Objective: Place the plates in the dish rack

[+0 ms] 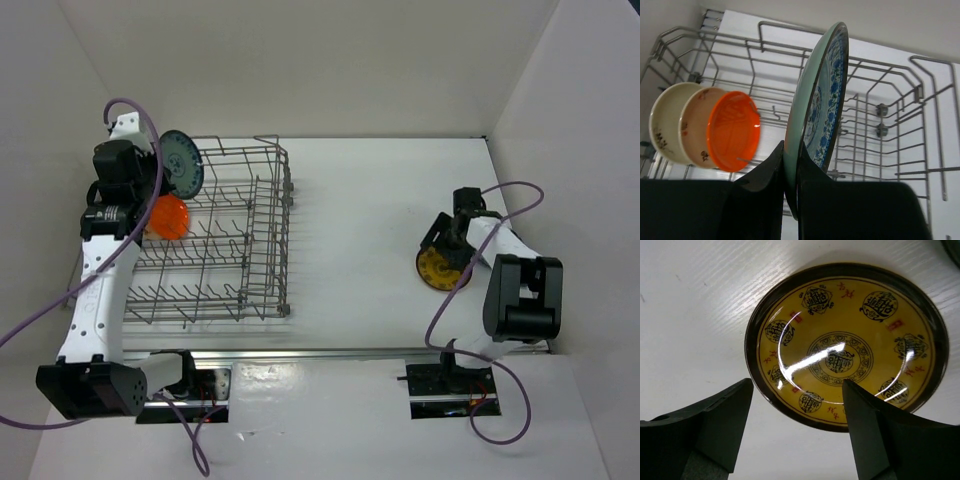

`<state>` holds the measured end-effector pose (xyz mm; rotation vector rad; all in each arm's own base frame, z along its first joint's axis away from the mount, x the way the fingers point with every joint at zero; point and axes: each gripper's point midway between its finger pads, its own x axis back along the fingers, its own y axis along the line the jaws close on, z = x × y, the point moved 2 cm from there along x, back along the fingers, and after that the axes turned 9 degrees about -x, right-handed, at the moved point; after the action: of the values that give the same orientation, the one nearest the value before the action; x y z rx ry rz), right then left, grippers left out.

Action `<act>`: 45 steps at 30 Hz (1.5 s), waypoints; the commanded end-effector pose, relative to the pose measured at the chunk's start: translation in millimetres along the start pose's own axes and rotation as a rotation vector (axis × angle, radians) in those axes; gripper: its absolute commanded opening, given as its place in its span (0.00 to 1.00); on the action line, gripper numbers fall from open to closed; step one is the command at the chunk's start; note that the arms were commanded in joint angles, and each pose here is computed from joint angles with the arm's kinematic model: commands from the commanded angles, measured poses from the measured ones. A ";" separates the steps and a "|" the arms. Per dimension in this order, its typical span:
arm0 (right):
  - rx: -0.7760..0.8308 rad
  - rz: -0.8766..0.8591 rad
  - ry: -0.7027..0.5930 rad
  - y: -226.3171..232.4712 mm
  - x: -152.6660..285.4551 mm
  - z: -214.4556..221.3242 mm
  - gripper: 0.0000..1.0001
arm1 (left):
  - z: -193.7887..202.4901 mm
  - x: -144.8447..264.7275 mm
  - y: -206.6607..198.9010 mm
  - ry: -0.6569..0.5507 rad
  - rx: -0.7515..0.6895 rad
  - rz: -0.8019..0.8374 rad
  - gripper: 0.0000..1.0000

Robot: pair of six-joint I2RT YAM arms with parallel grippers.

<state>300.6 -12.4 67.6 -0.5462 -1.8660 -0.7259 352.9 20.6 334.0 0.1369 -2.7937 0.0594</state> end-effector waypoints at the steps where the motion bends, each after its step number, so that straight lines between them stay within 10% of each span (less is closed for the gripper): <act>1: 0.011 -0.056 -0.026 16.2 -13.0 -1.3 0.79 | 7.8 -3.6 24.8 0.020 -0.018 -0.096 0.00; 15: 0.021 0.000 0.059 13.2 -58.7 20.2 0.16 | 51.0 -33.0 59.7 0.153 0.013 -0.162 0.00; 45: 0.271 -0.246 0.156 185.5 -105.9 51.8 0.15 | 91.5 -72.6 103.4 0.315 -0.121 -0.164 0.00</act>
<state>456.7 149.9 36.1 -0.0286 -1.9800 -0.7258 376.2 122.0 232.7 0.3252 -2.4681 -0.0690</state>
